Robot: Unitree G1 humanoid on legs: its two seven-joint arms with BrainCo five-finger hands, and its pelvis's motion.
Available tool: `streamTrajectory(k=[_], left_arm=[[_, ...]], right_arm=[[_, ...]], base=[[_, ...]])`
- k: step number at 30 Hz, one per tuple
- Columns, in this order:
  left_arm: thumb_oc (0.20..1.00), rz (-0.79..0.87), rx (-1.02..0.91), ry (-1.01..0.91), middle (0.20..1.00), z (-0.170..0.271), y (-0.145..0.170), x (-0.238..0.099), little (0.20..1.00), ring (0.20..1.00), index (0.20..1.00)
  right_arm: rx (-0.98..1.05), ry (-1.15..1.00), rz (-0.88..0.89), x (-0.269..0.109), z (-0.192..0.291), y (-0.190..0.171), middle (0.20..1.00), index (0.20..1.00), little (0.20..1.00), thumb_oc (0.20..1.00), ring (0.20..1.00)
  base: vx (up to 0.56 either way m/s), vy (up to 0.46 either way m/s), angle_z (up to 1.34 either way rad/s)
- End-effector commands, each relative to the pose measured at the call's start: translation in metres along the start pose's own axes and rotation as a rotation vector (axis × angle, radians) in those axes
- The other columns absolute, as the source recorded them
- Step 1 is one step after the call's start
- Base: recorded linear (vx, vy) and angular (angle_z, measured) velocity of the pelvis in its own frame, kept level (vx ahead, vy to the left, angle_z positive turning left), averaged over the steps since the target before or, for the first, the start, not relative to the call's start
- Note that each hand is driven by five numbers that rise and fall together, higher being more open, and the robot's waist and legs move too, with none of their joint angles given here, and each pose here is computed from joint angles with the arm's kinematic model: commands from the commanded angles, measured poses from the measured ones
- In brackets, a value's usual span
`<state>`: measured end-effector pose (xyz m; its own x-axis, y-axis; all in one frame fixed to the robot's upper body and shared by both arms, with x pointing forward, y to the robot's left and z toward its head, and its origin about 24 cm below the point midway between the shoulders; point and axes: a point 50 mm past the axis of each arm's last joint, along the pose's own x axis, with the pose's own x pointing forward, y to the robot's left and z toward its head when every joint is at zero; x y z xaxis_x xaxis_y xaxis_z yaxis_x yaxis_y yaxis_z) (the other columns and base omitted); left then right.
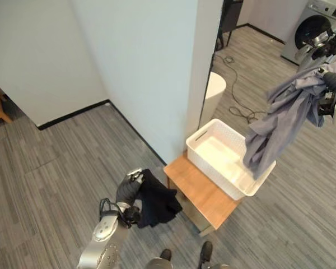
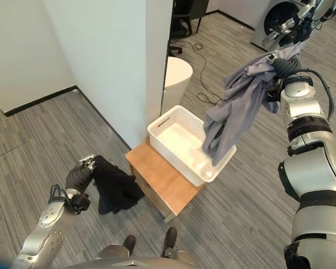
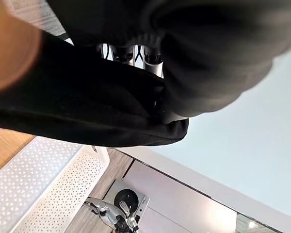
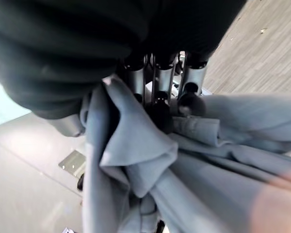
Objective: Pick up bed clothes into laundry basket.
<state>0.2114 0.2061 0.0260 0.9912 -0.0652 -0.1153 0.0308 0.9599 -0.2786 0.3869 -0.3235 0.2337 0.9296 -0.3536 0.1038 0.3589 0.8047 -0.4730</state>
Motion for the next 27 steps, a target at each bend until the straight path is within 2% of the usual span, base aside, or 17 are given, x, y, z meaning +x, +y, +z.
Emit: streamTrajectory(k=[1, 3, 4, 6, 8, 11, 27], left_arm=[[0.2, -0.078, 0.036, -0.168, 0.2, 0.038, -0.007, 0.008, 0.2, 0.2, 0.2], [0.2, -0.055, 0.025, -0.174, 0.2, 0.038, -0.005, 0.008, 0.2, 0.2, 0.2], [0.2, -0.051, 0.032, -0.18, 0.2, 0.04, -0.003, 0.009, 0.2, 0.2, 0.2], [0.2, -0.052, 0.039, -0.184, 0.2, 0.041, -0.003, 0.009, 0.2, 0.2, 0.2], [0.2, -0.067, 0.056, -0.178, 0.2, 0.041, -0.004, 0.009, 0.2, 0.2, 0.2], [0.2, -0.073, 0.064, -0.178, 0.2, 0.042, -0.006, 0.009, 0.2, 0.2, 0.2], [0.2, -0.039, 0.076, -0.242, 0.2, 0.056, -0.007, 0.018, 0.2, 0.2, 0.2]], right_arm=[[-0.026, -0.213, -0.066, 0.004, 0.072, -0.021, 0.2, 0.2, 0.2, 0.2, 0.2], [-0.031, -0.227, -0.028, 0.004, 0.072, -0.008, 0.2, 0.2, 0.2, 0.2, 0.2], [-0.122, -0.246, 0.04, 0.002, 0.072, 0.01, 0.2, 0.2, 0.2, 0.2, 0.2], [-0.132, -0.257, 0.055, 0.001, 0.073, 0.014, 0.2, 0.2, 0.2, 0.2, 0.2], [-0.153, -0.278, 0.141, -0.003, 0.069, 0.039, 0.2, 0.2, 0.2, 0.2, 0.2], [-0.182, -0.271, 0.171, -0.005, 0.06, 0.053, 0.2, 0.2, 0.2, 0.2, 0.2], [-0.28, -0.105, 0.202, -0.004, 0.026, 0.091, 0.2, 0.2, 0.2, 0.2, 0.2]], base=[[0.0, 0.0, 0.0], [-0.05, -0.002, 0.04], [-0.07, -0.018, 0.04], [-0.05, -0.015, -0.03], [-0.04, -0.008, -0.03], [-0.03, 0.007, -0.03], [-0.05, -0.001, 0.0]])
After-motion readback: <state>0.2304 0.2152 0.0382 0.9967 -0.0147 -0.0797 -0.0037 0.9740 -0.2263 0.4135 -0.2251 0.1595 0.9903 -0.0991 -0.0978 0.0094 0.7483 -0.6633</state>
